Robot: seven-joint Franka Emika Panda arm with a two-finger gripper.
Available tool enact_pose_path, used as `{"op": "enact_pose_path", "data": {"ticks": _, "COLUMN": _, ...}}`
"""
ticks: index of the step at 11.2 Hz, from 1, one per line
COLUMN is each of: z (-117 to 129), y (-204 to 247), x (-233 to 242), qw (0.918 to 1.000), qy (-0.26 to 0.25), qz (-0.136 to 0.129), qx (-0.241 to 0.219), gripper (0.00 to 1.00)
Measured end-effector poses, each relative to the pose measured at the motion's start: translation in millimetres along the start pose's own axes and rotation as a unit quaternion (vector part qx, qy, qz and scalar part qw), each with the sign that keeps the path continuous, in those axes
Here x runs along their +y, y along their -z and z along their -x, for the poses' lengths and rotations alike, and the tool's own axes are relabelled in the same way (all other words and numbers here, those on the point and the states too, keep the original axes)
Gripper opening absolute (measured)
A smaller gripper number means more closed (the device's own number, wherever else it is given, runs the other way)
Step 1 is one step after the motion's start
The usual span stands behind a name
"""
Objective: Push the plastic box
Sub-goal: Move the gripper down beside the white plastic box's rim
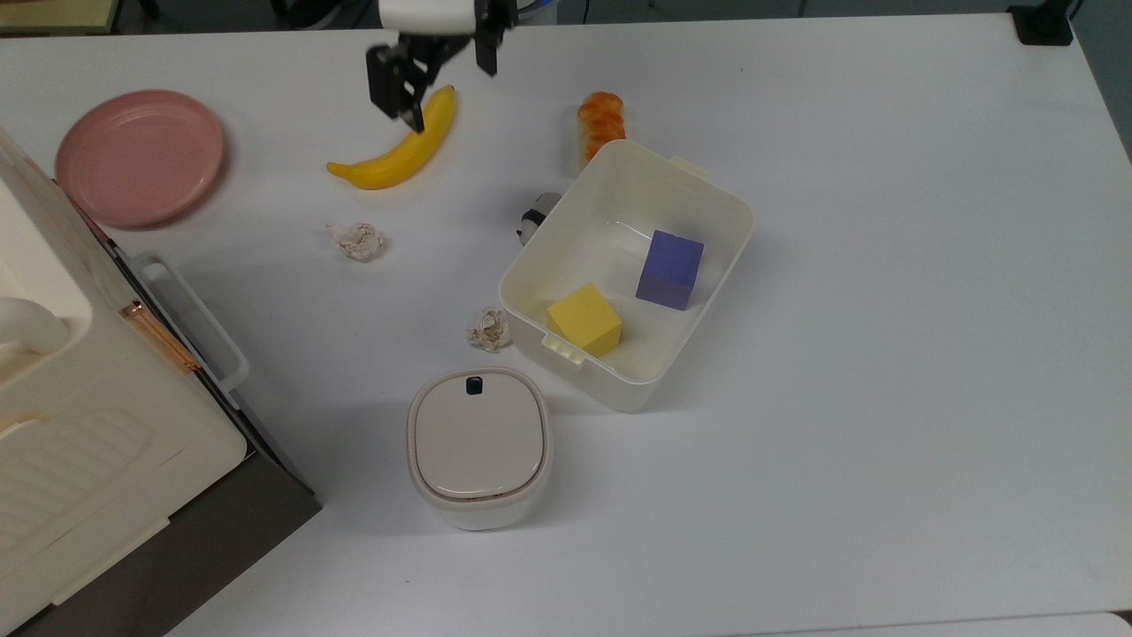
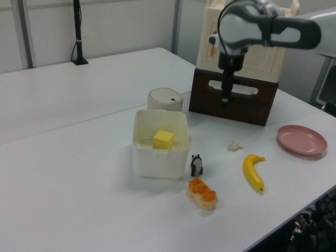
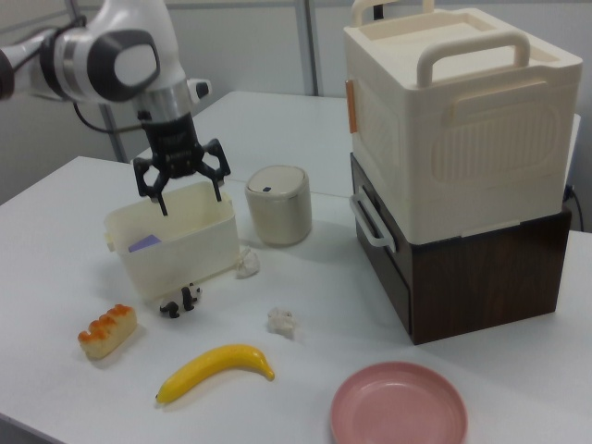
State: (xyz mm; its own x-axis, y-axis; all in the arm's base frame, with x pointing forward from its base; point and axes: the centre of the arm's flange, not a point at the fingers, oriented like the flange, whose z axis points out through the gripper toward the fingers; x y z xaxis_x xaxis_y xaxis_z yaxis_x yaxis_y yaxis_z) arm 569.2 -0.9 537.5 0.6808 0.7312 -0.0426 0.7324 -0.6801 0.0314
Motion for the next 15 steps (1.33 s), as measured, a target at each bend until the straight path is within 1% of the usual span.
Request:
{"op": "enact_pose_path", "data": {"ticks": 2, "z": -6.2, "y": -33.4, "x": 4.0, "qw": 0.9994, "qy": 0.018, "qz": 0.027, "qx": -0.015, "gripper": 1.00}}
{"op": "enact_pose_path", "data": {"ticks": 3, "z": -8.0, "y": -46.0, "x": 6.3, "qw": 0.9988, "qy": 0.025, "qz": 0.035, "qx": -0.023, "gripper": 1.00}}
{"op": "enact_pose_path", "data": {"ticks": 4, "z": -12.7, "y": -55.6, "x": 6.2, "qw": 0.9984, "qy": 0.033, "qz": 0.037, "qx": -0.027, "gripper": 1.00}}
{"op": "enact_pose_path", "data": {"ticks": 9, "z": -41.0, "y": -89.9, "x": -11.7, "qw": 0.9967, "qy": 0.063, "qz": 0.019, "qx": -0.046, "gripper": 1.00}}
{"op": "enact_pose_path", "data": {"ticks": 13, "z": -54.6, "y": -117.9, "x": -18.3, "qw": 0.9952, "qy": 0.076, "qz": 0.004, "qx": -0.061, "gripper": 1.00}}
{"op": "enact_pose_path", "data": {"ticks": 15, "z": -60.0, "y": -124.1, "x": -20.5, "qw": 0.9948, "qy": 0.081, "qz": 0.004, "qx": -0.061, "gripper": 1.00}}
